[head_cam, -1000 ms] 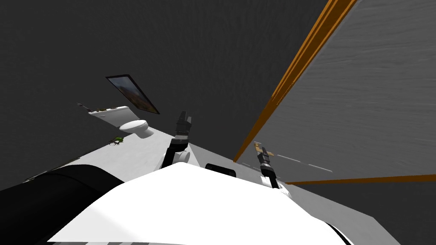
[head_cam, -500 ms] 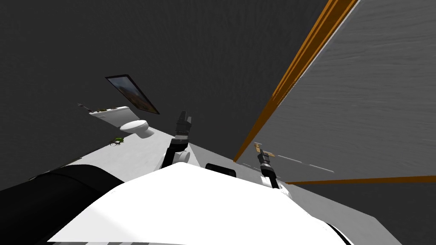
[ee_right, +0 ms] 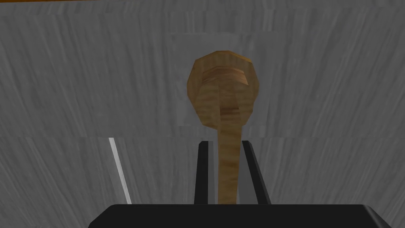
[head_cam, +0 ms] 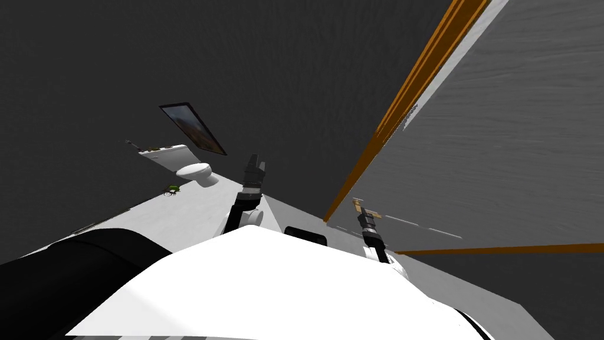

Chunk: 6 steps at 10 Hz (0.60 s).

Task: Pull the door open

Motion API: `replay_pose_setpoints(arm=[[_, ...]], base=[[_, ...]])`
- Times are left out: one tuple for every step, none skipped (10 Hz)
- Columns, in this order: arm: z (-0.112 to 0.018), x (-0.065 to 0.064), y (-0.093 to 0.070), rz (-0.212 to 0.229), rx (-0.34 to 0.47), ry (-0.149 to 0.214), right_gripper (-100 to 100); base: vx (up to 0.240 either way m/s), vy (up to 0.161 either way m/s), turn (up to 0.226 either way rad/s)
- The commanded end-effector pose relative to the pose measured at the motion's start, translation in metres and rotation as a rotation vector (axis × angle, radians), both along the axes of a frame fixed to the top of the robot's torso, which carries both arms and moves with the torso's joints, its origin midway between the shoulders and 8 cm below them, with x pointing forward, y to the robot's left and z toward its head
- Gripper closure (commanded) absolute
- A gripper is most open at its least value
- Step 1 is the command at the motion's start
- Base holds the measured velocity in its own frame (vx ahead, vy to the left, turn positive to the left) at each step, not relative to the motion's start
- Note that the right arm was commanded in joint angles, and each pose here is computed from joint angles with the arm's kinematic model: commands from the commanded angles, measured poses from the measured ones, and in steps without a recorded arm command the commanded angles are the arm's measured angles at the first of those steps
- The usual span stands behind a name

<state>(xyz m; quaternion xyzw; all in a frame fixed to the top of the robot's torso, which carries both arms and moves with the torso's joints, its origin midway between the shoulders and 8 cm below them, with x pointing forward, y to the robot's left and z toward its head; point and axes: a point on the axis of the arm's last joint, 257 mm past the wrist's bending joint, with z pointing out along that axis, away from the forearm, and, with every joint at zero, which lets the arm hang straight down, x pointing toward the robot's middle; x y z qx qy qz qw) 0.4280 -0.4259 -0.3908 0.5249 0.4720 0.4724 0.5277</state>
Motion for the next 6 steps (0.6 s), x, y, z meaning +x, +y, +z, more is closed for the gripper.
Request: replay_pose_setpoints(arm=[[-0.002,-0.005,0.003,0.011,0.002,0.004,100],[-0.002,-0.011,0.004,0.035,0.001,0.002,100],[-0.002,-0.015,0.005,0.052,0.0,0.002,100],[-0.002,-0.015,0.005,0.052,0.0,0.002,100],[-0.002,-0.021,0.006,0.077,0.001,0.002,100],[-0.002,-0.024,0.007,0.09,0.001,0.002,100]], base=[[-0.136,-0.044,0.038],[-0.156,-0.064,0.104],[-0.197,-0.071,0.159],[-0.142,-0.029,0.038],[-0.15,-0.028,0.072],[-0.199,-0.086,0.119]])
